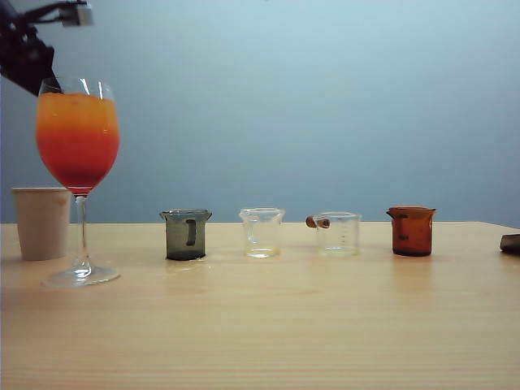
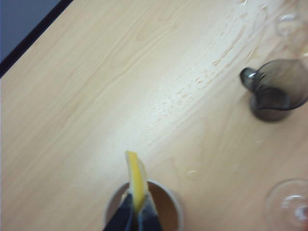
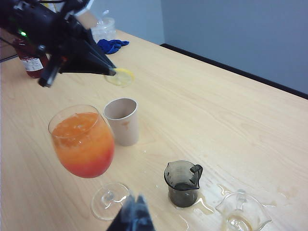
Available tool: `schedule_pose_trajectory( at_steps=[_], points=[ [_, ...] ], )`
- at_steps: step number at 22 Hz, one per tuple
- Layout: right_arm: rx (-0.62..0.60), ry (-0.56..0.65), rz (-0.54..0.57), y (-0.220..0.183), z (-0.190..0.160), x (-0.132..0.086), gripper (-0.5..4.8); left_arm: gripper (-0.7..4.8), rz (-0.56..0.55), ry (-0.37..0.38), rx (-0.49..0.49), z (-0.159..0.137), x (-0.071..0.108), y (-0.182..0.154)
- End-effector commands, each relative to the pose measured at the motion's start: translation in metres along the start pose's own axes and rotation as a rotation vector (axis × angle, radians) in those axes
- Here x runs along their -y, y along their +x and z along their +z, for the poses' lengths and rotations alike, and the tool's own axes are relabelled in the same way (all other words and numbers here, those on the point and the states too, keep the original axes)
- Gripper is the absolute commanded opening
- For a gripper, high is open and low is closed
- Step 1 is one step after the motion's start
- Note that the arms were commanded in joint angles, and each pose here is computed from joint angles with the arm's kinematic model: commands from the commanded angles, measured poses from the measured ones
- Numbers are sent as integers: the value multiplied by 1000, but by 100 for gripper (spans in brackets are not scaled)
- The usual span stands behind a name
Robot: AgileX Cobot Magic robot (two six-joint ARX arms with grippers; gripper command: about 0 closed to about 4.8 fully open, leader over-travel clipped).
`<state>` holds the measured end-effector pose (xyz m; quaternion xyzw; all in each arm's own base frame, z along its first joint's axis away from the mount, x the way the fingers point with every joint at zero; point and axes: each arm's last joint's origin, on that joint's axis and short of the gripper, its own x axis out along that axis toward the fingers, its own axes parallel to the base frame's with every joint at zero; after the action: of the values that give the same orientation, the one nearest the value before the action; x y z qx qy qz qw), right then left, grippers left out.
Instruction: Pick up the lemon slice from the paper cup on the left and carefully insert it into the rim of the goblet.
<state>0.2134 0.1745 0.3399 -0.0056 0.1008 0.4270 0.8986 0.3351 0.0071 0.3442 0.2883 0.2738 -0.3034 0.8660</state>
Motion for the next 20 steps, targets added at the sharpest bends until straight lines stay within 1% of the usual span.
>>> schedule_pose_trajectory(
  at_steps=[1,3,5,7,8,10,11,12,13,15,16,18,20],
  points=[
    [31,-8,6,-1,5,-1,-2,-6,-18,-117,-2,8,11,-14],
    [31,-8,6,-1,5,-1,-2,-6,-1,-145,-26,14,20,-24],
    [31,-8,19,-1,5,-1,-2,-6,13,-139,-40,19,29,-37],
    [31,-8,28,-2,5,-2,-2,-6,15,-151,-34,22,36,-50],
    [32,-8,29,-2,6,-2,-2,-6,25,-167,-19,24,42,-66],
    [31,-9,42,-2,6,-2,-2,-6,43,-183,3,27,47,-80],
    [31,-9,43,-2,6,-2,-2,-6,69,-221,45,32,53,-99],
    [31,-8,43,-2,6,-2,-2,-6,68,-260,90,35,58,-114],
    [30,-8,43,-2,5,-2,-2,-6,55,-273,121,37,62,-122],
    [23,-7,47,-2,5,-2,-2,-6,8,-272,186,40,73,-141],
    [16,-6,74,-2,4,-3,-2,-6,-14,-291,201,39,79,-148],
    [6,-4,114,-2,3,-4,-2,-6,-30,-316,199,38,84,-154],
    [-1,-3,132,-2,3,-6,-2,-6,-44,-323,194,36,87,-157]
  ],
)
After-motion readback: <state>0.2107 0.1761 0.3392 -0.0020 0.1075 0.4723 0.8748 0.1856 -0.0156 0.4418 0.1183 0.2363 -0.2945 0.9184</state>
